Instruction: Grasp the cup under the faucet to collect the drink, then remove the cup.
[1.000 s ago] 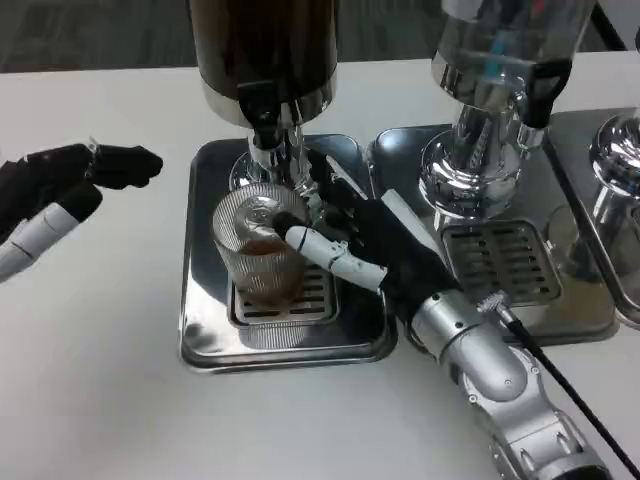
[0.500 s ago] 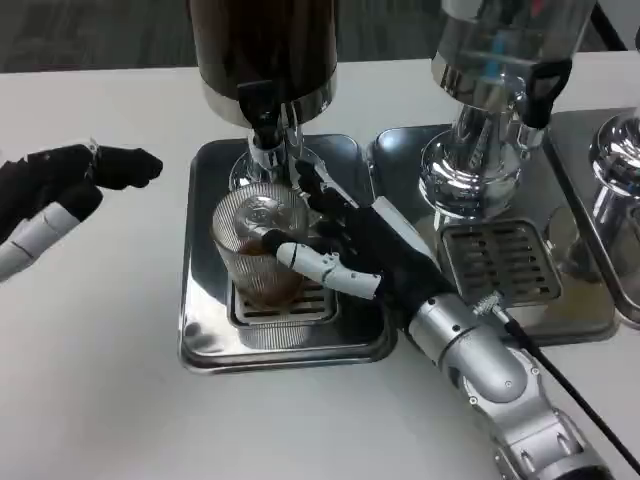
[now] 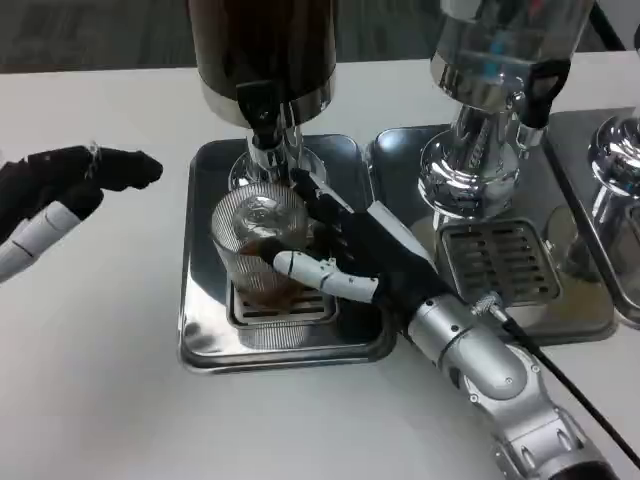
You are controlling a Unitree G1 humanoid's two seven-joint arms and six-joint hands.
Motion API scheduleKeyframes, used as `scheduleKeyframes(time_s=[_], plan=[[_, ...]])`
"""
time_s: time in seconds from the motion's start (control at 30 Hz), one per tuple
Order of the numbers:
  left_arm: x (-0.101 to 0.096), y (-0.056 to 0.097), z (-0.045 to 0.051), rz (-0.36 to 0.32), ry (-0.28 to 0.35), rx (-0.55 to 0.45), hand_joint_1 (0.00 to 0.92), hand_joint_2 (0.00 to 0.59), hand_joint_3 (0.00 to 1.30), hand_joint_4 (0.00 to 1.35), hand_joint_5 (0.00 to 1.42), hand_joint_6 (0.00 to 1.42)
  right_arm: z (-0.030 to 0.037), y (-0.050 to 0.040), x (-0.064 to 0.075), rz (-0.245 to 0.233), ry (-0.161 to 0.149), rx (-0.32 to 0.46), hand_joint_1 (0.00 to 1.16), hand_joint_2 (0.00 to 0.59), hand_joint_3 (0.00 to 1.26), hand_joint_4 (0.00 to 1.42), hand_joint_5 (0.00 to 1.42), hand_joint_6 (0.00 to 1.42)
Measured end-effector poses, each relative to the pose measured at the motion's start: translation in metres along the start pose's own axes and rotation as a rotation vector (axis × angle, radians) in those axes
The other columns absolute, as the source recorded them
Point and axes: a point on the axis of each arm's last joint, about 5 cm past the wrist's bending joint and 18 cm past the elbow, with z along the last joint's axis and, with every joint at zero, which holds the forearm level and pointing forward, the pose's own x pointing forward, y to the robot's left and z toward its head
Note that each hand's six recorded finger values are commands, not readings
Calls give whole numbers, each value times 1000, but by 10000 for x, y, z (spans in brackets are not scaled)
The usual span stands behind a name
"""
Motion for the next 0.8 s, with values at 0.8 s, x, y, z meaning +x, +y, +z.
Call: scheduleKeyframes(time_s=[0.8], plan=[[-6,19,5,-3,3,7,0,129,477,386,355,342,2,-9,6,-3,-3,16,557,199,0,0,0,65]])
